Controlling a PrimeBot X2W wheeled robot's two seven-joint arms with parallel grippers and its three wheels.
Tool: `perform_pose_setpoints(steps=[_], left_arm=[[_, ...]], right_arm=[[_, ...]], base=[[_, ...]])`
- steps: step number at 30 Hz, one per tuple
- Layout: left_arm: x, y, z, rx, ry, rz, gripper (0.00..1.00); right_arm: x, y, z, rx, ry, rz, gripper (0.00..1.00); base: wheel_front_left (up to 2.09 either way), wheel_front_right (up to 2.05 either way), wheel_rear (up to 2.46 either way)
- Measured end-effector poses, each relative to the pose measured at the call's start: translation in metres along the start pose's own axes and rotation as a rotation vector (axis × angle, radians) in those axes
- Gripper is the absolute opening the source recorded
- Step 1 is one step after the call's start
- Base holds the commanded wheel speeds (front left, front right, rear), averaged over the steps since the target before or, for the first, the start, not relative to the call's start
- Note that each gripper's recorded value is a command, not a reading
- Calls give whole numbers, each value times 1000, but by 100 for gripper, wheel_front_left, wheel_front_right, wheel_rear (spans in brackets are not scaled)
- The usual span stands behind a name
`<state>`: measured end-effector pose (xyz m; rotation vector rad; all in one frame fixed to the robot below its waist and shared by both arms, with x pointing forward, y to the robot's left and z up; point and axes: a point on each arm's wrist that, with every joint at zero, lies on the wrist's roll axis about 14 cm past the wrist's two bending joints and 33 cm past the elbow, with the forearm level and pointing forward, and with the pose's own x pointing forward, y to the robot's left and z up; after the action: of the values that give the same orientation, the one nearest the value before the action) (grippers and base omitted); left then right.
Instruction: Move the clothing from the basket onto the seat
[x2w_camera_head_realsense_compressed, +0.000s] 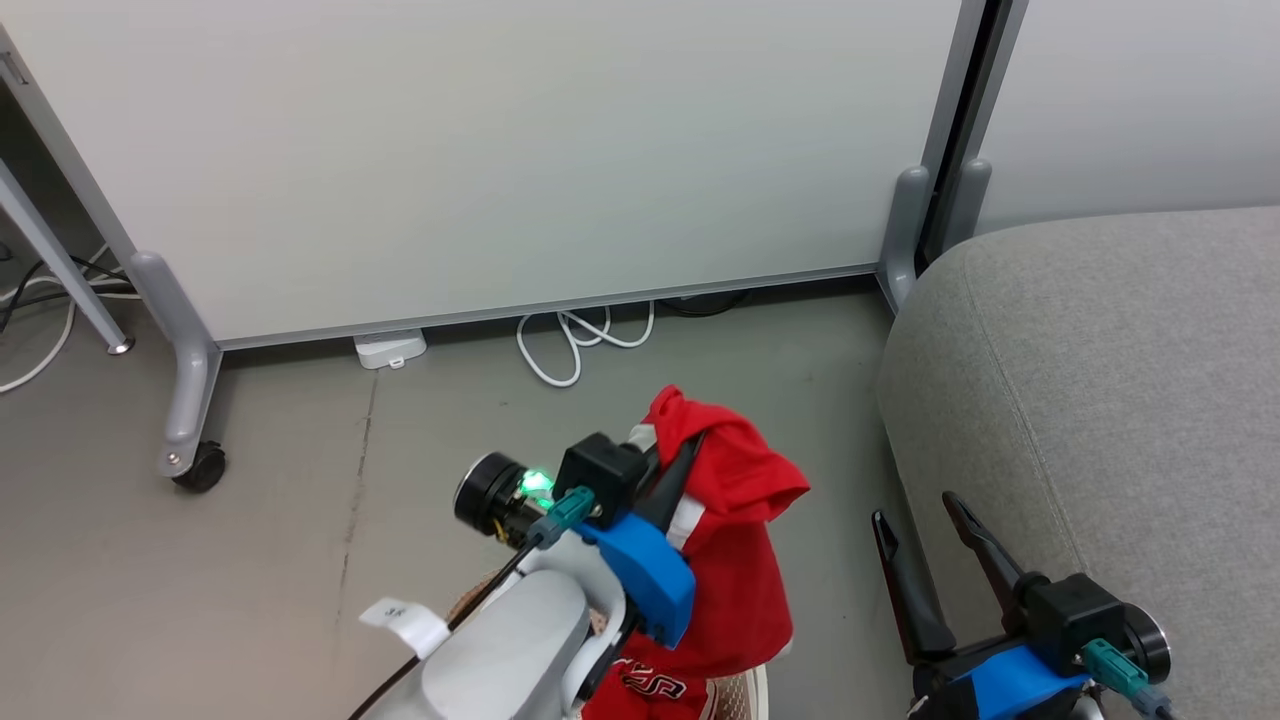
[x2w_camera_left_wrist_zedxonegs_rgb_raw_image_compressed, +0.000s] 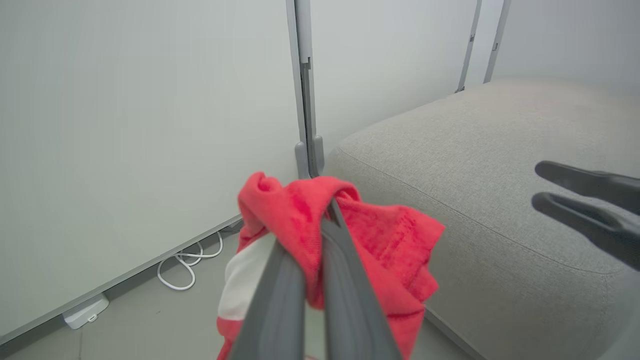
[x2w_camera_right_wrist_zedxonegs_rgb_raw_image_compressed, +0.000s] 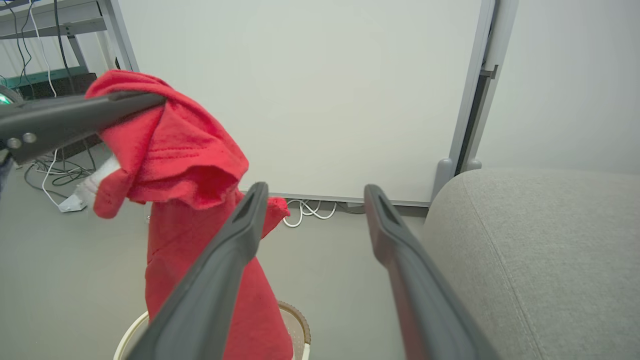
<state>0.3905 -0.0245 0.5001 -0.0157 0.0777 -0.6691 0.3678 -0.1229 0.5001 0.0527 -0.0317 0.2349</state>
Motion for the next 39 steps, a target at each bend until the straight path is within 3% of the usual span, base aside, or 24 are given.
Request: perform_pose_setpoints(steps=[20, 39], left_arm=[[30, -25, 71, 9, -93, -77, 0], [35, -29, 63, -11, -62, -85, 0]], right_arm=[[-2, 10, -1, -4, 19, 29, 100], [5, 9, -3, -29, 41, 33, 100]], base=[[0, 0, 0], [0, 0, 0]])
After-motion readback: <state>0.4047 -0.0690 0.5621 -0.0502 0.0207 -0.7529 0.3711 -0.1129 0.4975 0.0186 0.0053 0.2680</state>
